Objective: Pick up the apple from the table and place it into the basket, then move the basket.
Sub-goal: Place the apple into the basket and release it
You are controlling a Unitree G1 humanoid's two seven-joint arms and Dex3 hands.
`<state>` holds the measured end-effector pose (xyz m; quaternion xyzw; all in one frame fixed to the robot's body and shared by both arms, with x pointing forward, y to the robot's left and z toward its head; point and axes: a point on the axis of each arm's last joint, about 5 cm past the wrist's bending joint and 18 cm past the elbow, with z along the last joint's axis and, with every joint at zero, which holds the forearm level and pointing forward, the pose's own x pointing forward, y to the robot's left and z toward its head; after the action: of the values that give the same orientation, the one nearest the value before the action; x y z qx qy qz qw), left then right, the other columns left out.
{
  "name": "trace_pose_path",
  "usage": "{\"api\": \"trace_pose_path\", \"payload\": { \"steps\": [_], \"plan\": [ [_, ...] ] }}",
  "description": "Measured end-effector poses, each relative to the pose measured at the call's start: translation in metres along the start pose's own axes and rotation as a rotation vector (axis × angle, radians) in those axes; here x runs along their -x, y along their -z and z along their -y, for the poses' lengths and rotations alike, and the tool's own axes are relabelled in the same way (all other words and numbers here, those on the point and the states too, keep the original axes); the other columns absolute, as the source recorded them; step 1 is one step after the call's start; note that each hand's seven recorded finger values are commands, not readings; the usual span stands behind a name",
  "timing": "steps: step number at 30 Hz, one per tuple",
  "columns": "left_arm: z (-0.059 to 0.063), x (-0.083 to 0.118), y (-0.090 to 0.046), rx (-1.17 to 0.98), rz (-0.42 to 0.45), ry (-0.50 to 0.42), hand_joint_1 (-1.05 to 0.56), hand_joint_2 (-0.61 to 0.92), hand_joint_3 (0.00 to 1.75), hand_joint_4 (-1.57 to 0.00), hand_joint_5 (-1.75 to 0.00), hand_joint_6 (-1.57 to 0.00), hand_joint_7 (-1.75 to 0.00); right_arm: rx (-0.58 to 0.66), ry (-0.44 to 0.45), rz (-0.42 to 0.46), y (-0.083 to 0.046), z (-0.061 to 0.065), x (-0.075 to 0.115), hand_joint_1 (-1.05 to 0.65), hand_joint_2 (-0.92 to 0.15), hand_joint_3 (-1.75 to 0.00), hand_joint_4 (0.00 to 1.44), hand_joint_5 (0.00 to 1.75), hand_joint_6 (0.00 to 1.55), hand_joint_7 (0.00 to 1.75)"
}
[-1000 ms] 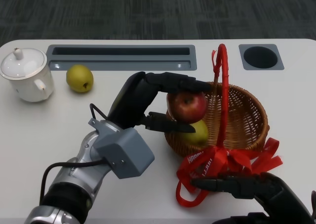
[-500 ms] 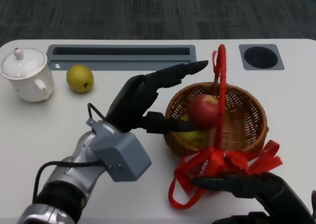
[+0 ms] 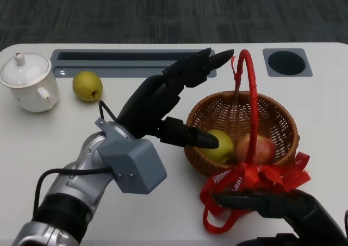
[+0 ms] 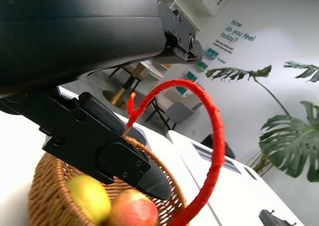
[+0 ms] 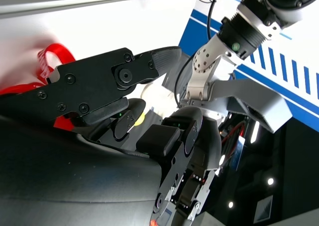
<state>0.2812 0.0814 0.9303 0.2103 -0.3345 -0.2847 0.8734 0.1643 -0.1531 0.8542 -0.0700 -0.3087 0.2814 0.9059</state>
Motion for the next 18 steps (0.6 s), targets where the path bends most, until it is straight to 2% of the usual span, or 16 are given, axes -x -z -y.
{"api": "trace_pose_path", "payload": {
  "steps": [5, 10, 18],
  "plan": [
    [-0.004, 0.011, -0.006, 0.041, 0.008, -0.028, -0.57, 0.74, 0.0, -0.24, -0.05, -0.28, -0.02, 0.044, 0.048, 0.001, -0.001, 0.01, 0.003, -0.52, -0.85, 0.0, 0.72, 0.02, 0.7, 0.0],
    [-0.013, 0.029, -0.012, 0.062, 0.001, -0.052, -0.48, 0.74, 0.0, -0.36, -0.06, -0.34, -0.03, 0.082, 0.076, 0.0, -0.001, 0.02, 0.006, -0.48, -0.84, 0.0, 0.75, 0.02, 0.71, 0.0],
    [-0.026, 0.064, -0.022, 0.05, -0.036, -0.117, -0.56, 0.74, 0.0, -0.49, -0.06, -0.45, -0.03, 0.15, 0.059, -0.02, -0.006, 0.041, 0.013, -0.46, -0.85, 0.0, 0.7, 0.0, 0.68, 0.0]
  ]
}}
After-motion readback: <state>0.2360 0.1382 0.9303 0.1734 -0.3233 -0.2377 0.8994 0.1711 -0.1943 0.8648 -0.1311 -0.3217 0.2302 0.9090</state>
